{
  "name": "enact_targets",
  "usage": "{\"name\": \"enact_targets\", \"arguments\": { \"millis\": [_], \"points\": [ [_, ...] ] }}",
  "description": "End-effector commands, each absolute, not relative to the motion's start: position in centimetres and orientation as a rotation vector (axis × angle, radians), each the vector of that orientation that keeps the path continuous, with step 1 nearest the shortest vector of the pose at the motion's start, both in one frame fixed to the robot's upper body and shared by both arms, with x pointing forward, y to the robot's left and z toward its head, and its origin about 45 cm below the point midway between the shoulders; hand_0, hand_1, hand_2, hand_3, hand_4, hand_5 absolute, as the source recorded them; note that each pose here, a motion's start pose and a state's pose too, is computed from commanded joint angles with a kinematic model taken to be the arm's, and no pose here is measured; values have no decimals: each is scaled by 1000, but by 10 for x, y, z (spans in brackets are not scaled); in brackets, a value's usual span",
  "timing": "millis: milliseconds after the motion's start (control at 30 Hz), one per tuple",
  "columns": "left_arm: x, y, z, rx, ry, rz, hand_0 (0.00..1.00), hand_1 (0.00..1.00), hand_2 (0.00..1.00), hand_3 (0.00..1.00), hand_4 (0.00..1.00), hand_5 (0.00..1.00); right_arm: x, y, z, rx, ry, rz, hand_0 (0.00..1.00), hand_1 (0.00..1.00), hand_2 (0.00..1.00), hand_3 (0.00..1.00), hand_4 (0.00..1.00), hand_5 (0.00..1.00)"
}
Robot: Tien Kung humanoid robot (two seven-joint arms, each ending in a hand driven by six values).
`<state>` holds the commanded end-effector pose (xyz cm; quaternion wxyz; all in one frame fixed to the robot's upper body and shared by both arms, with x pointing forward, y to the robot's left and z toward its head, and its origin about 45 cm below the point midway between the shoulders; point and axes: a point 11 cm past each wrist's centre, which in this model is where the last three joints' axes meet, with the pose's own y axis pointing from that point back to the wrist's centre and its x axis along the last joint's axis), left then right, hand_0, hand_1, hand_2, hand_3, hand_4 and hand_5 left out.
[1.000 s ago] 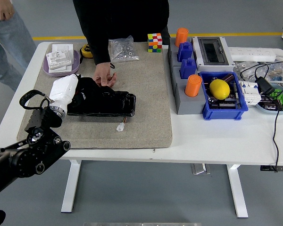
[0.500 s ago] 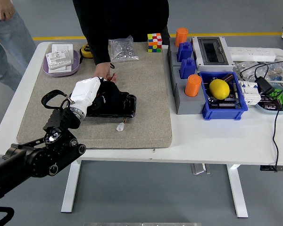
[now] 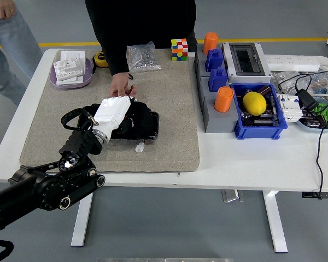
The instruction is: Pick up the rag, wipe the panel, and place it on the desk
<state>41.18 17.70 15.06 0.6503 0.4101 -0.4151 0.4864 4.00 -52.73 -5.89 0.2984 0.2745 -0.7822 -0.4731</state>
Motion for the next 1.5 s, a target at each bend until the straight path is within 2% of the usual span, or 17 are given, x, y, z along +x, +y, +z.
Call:
{"name": "enact_targets", "arguments": {
  "millis": [567, 1500],
  "points": [
    [411, 158, 155, 906, -959, 1080, 298, 120, 457, 217, 2, 2, 41, -527, -59, 733, -2077, -1256, 708, 515, 663, 610, 998, 655],
    [425, 238, 150, 1036, -886, 1254, 299, 121, 455, 219, 2, 2, 36, -527, -60, 711, -2086, -1264, 709, 514, 663, 611, 998, 655]
  ]
}}
